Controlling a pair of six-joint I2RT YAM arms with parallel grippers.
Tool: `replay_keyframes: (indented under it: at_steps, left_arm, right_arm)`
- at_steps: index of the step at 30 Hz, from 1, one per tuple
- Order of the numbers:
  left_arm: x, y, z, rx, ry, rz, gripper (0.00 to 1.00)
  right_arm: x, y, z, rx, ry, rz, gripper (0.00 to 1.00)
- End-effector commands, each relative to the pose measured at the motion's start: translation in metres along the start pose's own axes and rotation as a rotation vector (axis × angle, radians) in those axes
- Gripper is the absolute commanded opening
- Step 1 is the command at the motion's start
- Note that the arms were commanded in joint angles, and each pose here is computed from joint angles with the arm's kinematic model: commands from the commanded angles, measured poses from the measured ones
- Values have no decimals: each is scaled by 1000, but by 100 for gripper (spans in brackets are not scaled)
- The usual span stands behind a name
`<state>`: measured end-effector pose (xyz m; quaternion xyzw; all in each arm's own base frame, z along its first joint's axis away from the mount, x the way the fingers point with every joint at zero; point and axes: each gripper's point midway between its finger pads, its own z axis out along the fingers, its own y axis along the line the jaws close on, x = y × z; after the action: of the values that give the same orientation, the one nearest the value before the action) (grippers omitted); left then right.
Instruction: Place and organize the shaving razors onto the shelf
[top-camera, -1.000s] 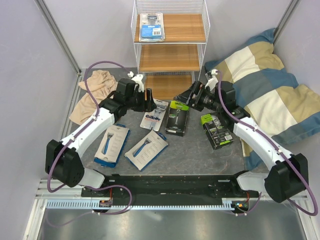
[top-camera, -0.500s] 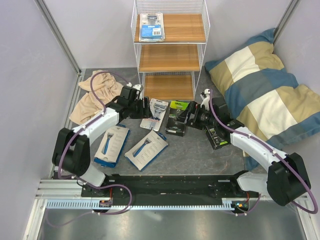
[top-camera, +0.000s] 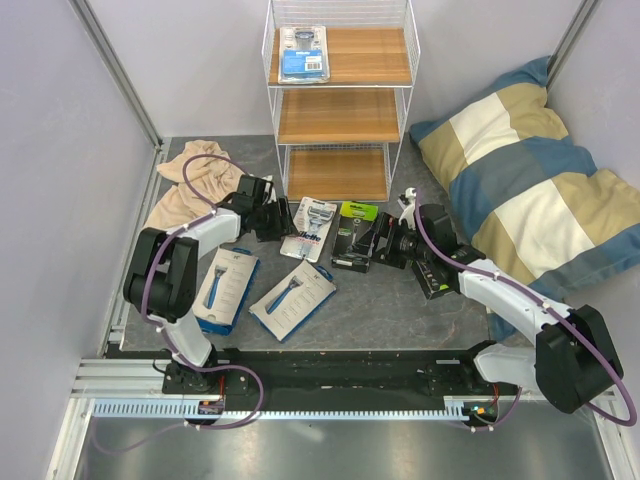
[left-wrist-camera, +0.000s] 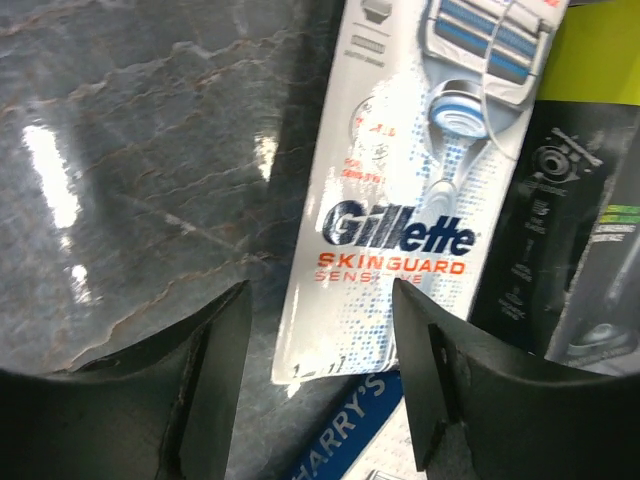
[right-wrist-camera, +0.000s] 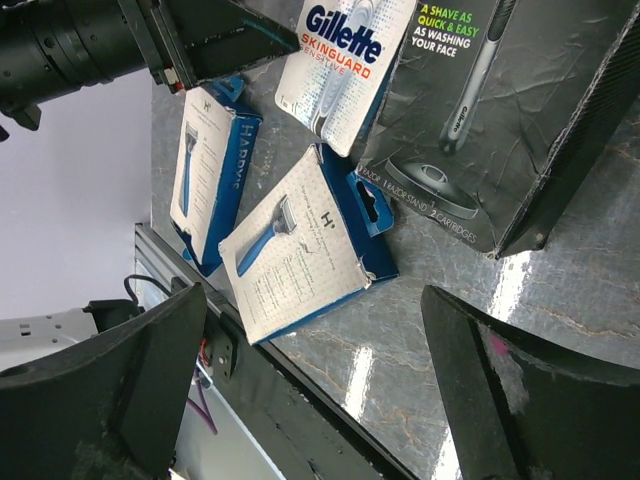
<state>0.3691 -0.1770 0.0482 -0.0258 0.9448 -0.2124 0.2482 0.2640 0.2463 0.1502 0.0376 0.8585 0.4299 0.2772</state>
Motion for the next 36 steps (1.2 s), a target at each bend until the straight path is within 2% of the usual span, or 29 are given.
replay_keyframes:
  at_steps: [1,9,20,28,36]
  left_arm:
    - [-8,-21,7,131,-19,-26,61]
    - [9,-24,22,204,37,-55,45]
    - [8,-23,20,220,21,-57,2]
    - [0,-26,-10,207,-41,-33,2]
    - [-22,-39,-64,196,-141,41,2]
  right_arm:
    - [-4,5,-4,-19,-36,-28,97]
    - [-4,5,-4,-17,-37,-28,97]
    - [-1,3,-6,-15,-39,-25,98]
    - [-2,4,-6,-17,-39,-26,98]
    - [-2,4,-6,-18,-37,-28,98]
